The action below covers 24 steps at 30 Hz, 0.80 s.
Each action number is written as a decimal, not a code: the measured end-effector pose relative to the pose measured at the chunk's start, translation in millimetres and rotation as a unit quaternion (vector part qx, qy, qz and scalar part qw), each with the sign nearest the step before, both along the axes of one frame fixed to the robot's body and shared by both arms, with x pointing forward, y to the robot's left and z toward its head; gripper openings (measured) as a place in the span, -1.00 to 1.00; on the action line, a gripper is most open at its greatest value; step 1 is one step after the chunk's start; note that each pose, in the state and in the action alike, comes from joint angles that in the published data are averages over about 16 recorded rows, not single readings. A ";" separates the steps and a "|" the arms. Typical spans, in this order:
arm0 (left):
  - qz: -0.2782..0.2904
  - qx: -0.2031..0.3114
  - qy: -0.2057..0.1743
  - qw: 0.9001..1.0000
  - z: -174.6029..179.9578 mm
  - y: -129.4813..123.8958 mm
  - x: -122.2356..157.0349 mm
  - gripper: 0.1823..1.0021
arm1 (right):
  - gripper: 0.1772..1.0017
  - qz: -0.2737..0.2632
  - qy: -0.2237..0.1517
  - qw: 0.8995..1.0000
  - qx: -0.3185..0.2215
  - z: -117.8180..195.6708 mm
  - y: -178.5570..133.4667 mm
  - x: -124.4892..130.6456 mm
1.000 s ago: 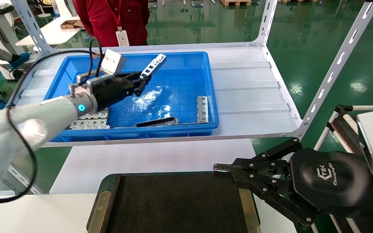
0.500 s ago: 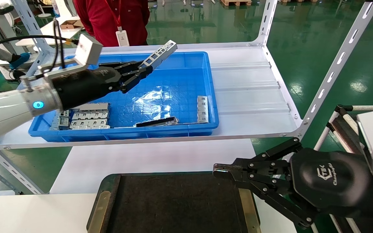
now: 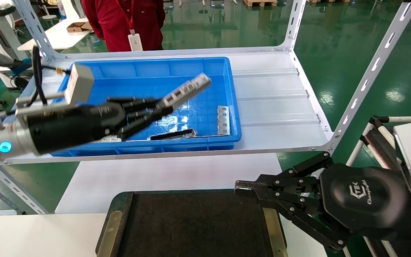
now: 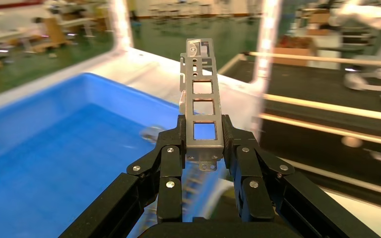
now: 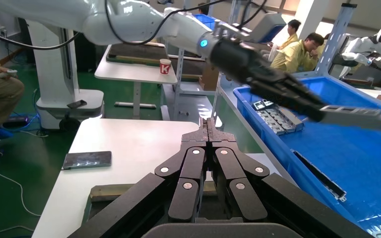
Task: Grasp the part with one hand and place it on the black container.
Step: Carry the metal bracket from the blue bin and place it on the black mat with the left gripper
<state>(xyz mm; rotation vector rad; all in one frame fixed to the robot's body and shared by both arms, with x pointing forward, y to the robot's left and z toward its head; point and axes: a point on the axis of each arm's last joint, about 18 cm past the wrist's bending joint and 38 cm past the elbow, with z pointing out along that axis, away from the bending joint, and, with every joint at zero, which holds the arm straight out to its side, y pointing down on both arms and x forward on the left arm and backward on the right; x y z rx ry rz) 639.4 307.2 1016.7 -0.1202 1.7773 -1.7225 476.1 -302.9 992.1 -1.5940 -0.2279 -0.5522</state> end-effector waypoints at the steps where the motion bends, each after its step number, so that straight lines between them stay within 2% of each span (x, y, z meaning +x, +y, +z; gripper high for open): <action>1: -0.009 0.003 0.004 1.000 -4.5 -1.2 -4.9 -0.66 | -0.97 0.000 0.000 1.000 0.000 0.0 0.0 0.0; 7: -0.059 0.021 0.035 0.997 -37.5 -11.2 -33.6 -0.66 | -0.97 0.000 0.000 1.000 0.000 0.0 0.0 0.0; 13: -0.084 0.033 0.085 0.992 -79.4 -22.8 -57.3 -0.66 | -0.97 0.000 0.000 1.000 0.000 0.0 0.0 0.0; 18: -0.075 0.035 0.139 0.987 -120.3 -32.2 -70.7 -0.66 | -0.97 0.000 0.000 1.000 0.000 0.0 0.0 0.0; 24: -0.037 0.022 0.202 0.978 -172.9 -43.8 -80.4 -0.66 | -0.97 0.000 0.000 1.000 0.000 0.0 0.0 0.0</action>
